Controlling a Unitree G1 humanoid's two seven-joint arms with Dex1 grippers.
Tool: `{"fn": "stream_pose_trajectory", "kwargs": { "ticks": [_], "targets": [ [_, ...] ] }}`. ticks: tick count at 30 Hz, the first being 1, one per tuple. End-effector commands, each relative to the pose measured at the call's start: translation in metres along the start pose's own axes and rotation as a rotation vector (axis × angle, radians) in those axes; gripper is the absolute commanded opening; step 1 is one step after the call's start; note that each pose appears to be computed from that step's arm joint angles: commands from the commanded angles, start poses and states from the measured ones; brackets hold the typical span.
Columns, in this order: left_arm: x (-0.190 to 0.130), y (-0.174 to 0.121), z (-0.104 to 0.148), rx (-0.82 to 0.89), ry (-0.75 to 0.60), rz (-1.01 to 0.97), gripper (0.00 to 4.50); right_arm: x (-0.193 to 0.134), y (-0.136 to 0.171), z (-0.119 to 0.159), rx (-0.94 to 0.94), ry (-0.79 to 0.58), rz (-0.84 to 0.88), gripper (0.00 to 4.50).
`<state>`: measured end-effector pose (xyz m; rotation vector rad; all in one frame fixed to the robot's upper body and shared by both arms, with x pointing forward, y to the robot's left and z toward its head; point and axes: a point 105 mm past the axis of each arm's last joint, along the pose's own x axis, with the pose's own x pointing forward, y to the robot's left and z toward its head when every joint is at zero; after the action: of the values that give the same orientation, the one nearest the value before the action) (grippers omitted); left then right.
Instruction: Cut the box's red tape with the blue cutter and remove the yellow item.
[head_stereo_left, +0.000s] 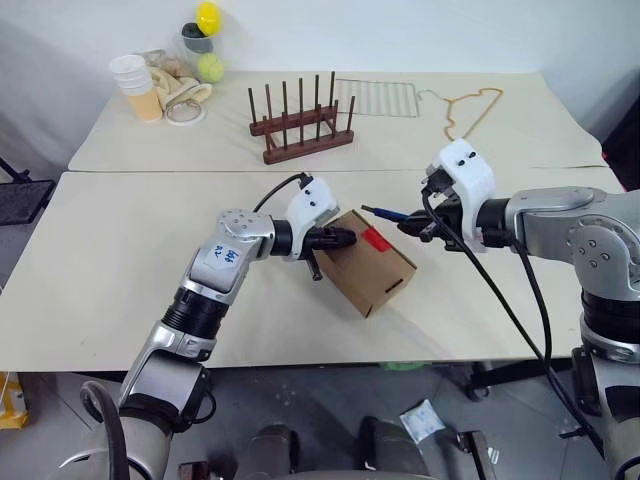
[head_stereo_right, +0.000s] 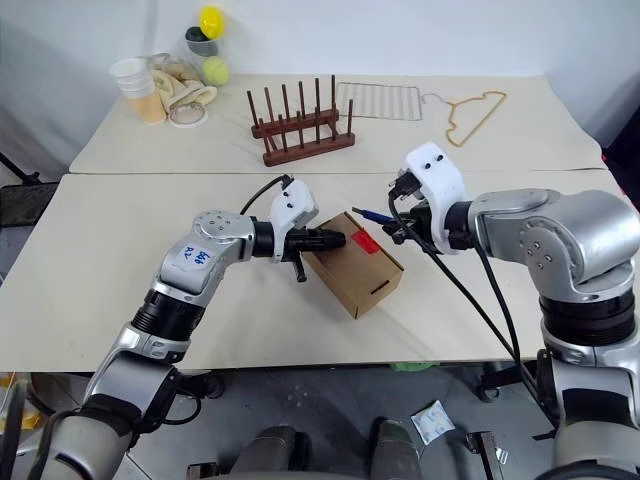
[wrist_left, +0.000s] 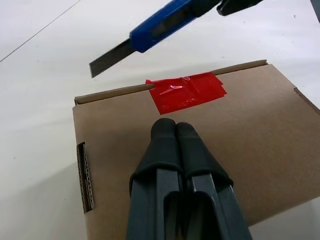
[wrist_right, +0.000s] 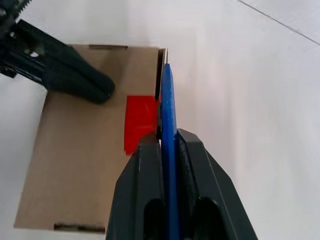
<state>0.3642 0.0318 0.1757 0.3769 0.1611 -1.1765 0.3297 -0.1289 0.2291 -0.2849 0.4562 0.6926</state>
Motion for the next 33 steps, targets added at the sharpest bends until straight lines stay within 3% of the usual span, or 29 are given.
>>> {"fn": "stream_pose_trajectory", "kwargs": {
  "ticks": [1,25,33],
  "targets": [
    [0.003,-0.007,-0.017,-0.035,0.053,-0.027,0.0,-0.003,0.005,0.004,-0.025,-0.028,0.007,0.07],
    [0.002,-0.006,-0.022,-0.046,0.086,-0.017,0.0,-0.003,0.014,-0.022,0.021,0.123,0.064,0.07],
    [0.005,-0.01,-0.039,-0.02,0.193,-0.029,0.0,-0.006,0.019,-0.037,0.035,0.194,0.113,0.07]
  ]
}}
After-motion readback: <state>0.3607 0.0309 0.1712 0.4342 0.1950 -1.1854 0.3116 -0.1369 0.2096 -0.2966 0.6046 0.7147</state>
